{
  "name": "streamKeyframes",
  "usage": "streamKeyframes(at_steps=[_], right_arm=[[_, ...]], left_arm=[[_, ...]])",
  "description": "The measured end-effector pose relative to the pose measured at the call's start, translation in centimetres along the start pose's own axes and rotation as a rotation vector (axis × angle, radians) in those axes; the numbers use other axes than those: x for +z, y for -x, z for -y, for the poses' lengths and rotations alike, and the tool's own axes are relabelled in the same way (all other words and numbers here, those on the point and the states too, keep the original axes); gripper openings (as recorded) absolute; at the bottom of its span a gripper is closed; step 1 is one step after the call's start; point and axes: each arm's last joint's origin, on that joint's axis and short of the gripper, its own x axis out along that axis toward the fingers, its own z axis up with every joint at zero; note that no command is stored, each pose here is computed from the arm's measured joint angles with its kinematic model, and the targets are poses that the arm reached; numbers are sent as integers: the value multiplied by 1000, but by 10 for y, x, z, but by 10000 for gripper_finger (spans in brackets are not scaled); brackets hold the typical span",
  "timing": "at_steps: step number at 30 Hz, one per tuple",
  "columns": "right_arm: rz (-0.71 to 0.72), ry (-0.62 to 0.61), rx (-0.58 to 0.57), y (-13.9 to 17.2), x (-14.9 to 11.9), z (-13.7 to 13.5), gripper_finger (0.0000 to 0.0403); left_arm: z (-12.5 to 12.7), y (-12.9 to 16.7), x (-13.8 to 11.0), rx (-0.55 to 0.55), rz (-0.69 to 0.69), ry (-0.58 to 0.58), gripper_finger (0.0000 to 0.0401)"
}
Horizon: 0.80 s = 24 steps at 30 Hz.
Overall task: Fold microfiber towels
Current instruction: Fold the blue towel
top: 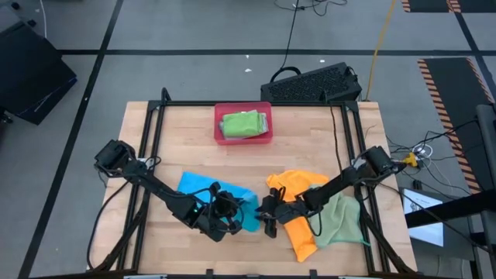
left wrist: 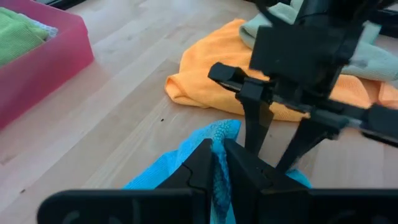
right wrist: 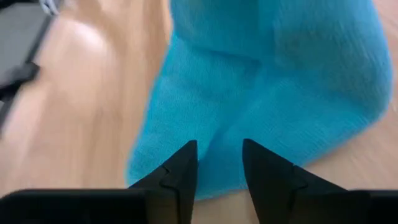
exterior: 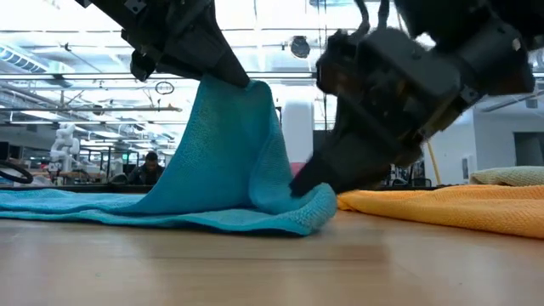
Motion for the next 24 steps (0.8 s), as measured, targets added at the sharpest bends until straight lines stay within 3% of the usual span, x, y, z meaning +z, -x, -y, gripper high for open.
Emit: streamKeyframes(at_steps=[5,9,13,17,24], right_arm=[[-33,20,9,-7,-2,-2,87],[-54,66,-4,-3,6,-6,34],[34,79,-54,5,21,-9,9],[121,27,-147,5,24,-7,63],[211,-53,-230,6,22,-10,222]], left_arm=[[0,0,0,-1,-1,0,40],[0,0,0,-1,-3,-3,40],[0,0,-1,2,-6,-8,40],[0,0,0,1,-4,-2,40],[-1,-1,1,3,-1,10,40]])
